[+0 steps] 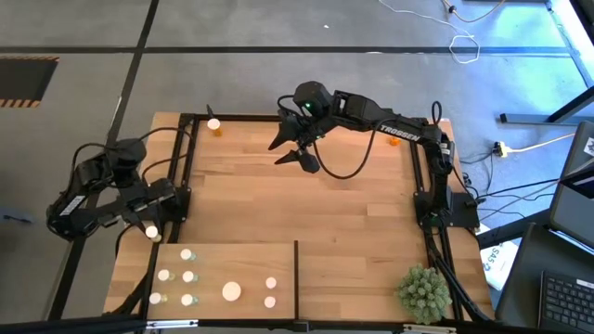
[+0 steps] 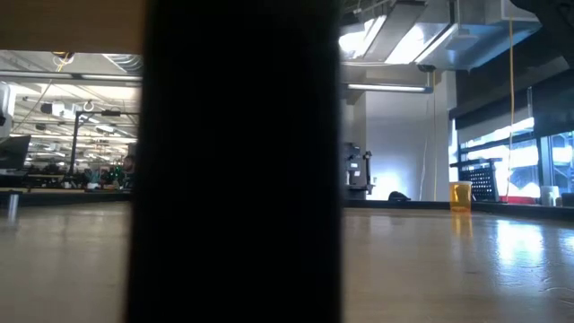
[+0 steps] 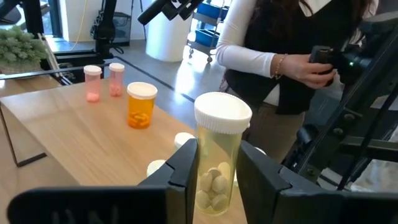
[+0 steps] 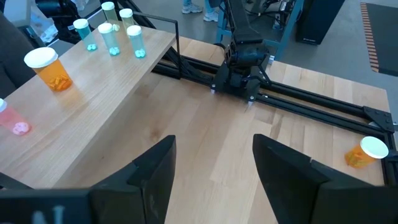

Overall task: Pick and place medicine bottles onto shelf by color
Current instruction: Put the yellow pill bottle on the shelf aligned with the other yellow pill bottle

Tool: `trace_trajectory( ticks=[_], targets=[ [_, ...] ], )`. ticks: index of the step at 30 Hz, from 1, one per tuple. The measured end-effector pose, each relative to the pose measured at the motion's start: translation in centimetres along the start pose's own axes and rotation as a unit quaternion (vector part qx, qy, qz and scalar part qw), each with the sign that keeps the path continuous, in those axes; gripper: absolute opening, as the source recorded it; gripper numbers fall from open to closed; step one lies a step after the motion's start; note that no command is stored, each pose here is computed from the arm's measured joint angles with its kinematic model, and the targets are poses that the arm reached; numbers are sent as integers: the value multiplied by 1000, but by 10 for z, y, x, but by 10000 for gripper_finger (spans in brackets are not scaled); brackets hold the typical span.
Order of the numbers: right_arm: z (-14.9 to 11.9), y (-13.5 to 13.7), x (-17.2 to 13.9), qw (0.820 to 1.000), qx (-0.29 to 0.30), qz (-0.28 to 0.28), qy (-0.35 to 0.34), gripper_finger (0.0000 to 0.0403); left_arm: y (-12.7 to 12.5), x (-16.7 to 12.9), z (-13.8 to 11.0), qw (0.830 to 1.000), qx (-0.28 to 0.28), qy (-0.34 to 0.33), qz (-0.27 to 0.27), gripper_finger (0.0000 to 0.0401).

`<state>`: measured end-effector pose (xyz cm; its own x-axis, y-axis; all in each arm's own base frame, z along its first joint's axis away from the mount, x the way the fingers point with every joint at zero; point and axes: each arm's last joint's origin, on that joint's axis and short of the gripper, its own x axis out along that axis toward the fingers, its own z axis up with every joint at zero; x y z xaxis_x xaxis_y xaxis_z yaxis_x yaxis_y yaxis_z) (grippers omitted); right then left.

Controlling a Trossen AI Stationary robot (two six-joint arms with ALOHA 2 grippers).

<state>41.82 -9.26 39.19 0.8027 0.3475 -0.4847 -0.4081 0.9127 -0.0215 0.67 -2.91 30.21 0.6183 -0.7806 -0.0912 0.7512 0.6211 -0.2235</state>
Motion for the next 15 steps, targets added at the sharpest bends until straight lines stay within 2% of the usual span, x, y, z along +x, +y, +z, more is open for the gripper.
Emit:
trace_trajectory(
  ticks=[15],
  targets=[
    [0,0,0,1000,0,0,0,217,0,0,-1,1000,-8,2,0,88]
  ],
)
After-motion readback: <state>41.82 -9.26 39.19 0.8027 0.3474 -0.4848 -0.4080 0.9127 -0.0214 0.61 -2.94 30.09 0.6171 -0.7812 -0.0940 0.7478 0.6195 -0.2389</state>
